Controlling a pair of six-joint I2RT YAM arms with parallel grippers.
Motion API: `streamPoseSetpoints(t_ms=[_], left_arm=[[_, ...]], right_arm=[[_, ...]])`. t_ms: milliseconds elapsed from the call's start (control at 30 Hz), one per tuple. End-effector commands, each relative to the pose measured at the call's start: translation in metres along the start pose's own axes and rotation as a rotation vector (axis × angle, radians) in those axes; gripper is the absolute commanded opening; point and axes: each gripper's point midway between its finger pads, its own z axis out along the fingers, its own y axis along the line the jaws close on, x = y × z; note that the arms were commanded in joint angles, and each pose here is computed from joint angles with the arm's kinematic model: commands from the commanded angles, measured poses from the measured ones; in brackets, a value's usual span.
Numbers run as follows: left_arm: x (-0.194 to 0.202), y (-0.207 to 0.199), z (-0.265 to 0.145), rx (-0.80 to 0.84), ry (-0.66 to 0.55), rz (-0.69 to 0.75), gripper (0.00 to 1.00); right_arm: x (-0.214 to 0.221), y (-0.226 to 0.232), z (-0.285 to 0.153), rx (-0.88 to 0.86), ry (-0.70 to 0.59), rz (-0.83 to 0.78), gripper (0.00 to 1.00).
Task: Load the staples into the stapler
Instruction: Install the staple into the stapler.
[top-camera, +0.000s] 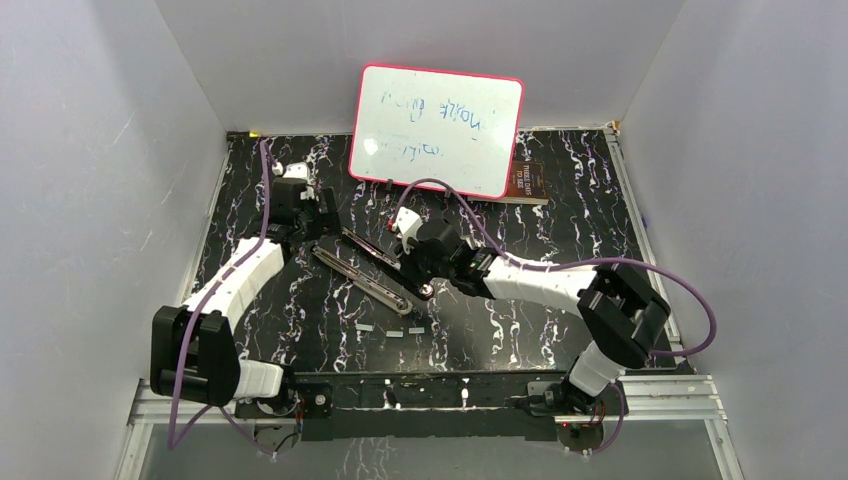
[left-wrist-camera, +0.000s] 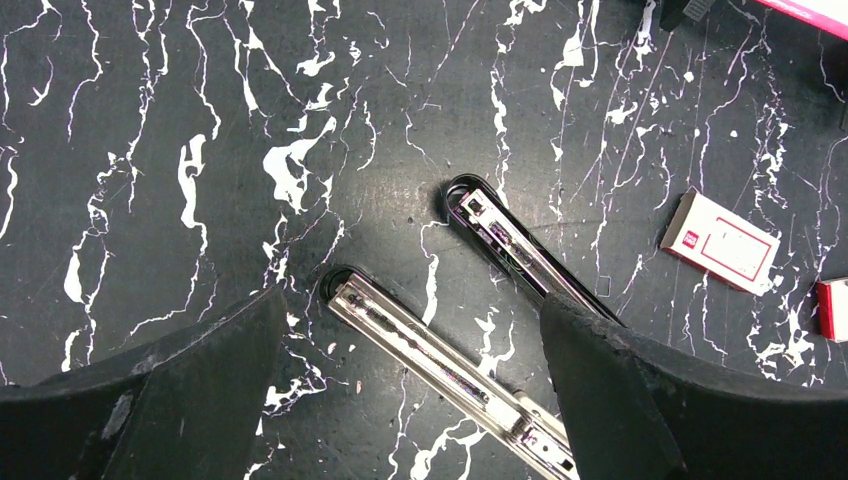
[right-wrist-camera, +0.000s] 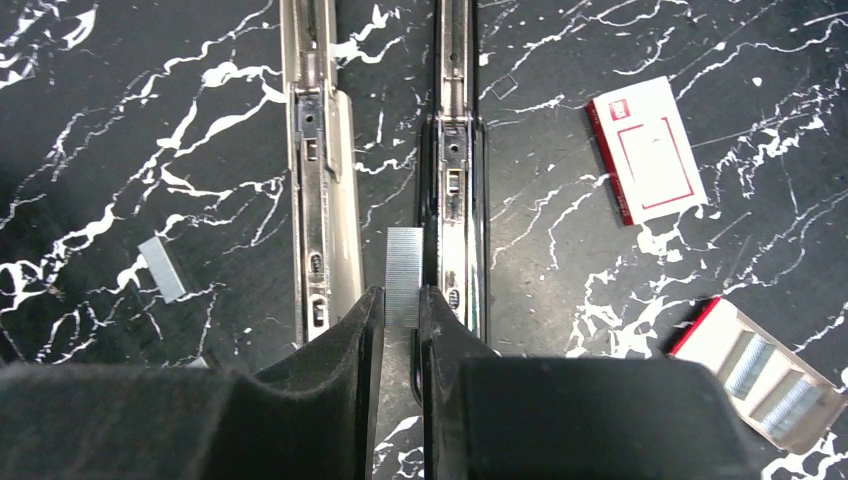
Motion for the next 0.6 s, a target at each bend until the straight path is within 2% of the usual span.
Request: streamPoseSetpoints(t_ms=[0,100,167,333,567], left_arm=[[-0.004,0.004,-0.005,-0.016,0.003,0.011,0.97],[-0.002,0.004,-0.005,-0.036,0.008,0.034,0.97],[0.0,0.003,-0.005,-0.043,0.013,0.046,0.97],[0.008,-0.003,-0.004,-0.056,0.03,0.093,0.97],[0.027,-0.001,-0.004,-0.087,0.076,0.19,0.95]], right_arm=[[-0.038,-0.015,-0.015,0.067,-0.082,0.003,0.0],[-0.043,-0.028,-0.018,0.122,-0.057,0.138,0.0],[-0.043,-0.028,-0.014,0.122,-0.058,0.168,0.0],[-0.045,0.0,0.003,-0.025,-0.085,0.142,0.0],[-0.039,0.025,0.016,-0.077,-0.068,0.069,0.0]])
